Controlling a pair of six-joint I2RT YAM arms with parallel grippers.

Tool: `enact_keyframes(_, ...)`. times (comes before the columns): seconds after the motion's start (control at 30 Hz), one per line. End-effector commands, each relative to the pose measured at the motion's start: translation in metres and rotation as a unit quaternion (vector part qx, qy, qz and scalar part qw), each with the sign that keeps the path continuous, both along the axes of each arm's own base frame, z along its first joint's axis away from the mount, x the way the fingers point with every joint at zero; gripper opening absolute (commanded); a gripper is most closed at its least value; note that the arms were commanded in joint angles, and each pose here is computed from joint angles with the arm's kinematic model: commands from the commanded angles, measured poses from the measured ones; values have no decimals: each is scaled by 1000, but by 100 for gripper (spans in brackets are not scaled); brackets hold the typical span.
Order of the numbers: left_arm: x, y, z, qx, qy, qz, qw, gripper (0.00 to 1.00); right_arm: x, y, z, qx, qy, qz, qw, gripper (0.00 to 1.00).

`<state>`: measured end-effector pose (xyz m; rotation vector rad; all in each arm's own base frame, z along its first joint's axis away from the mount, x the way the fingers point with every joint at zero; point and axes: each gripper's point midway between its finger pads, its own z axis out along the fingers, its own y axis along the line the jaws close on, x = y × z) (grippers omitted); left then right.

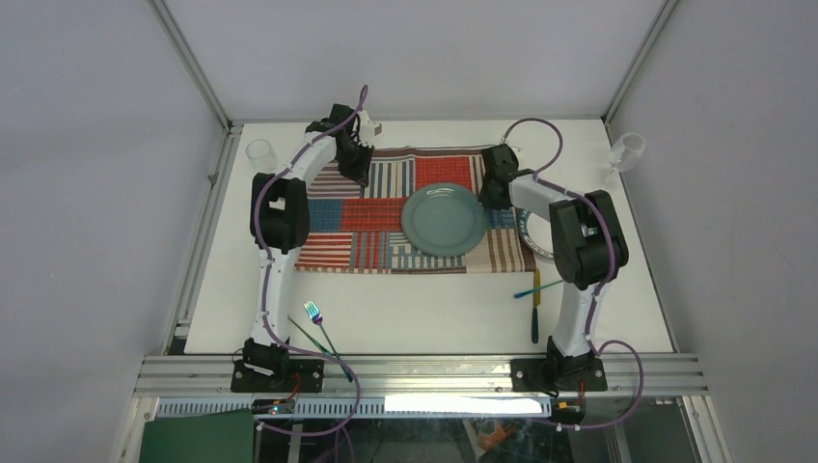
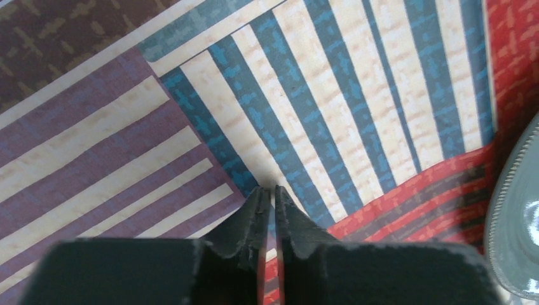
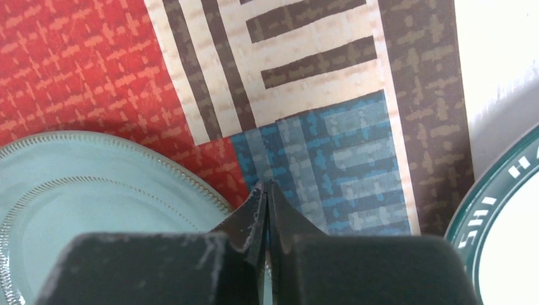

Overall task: Set the dinner table for one person
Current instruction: Adjust the napkin at the center of the board.

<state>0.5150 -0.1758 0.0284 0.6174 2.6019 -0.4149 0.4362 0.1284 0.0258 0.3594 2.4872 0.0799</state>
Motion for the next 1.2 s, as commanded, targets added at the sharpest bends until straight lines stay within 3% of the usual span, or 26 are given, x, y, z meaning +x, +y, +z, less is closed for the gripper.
enact_keyframes(0.0, 8, -5, 49, -13, -51, 11, 999, 21, 14, 9, 44, -14, -37, 17, 999, 8)
enact_keyframes(0.23, 9, 1, 159, -26, -171, 15, 985, 37, 35, 2, 140, -24, -152, 15, 988, 30)
enact_keyframes(0.37, -12, -1, 204, -34, -211, -7, 977, 46, 19, -1, 179, -10, -180, 16, 984, 37)
enact_keyframes(0.63, -77, -3, 193, -26, -180, -56, 982, 48, -78, -74, 126, -74, -117, -82, 987, 47)
enact_keyframes(0.8, -94, -3, 180, -30, -160, -67, 984, 47, -129, -120, 106, -19, -117, -190, 975, 54)
enact_keyframes(0.93, -101, -7, 184, -46, -157, -78, 983, 49, -140, -132, 111, 26, -137, -224, 965, 60)
enact_keyframes(1.17, -111, -6, 192, -50, -164, -82, 982, 49, -154, -171, 108, 23, -108, -300, 948, 60)
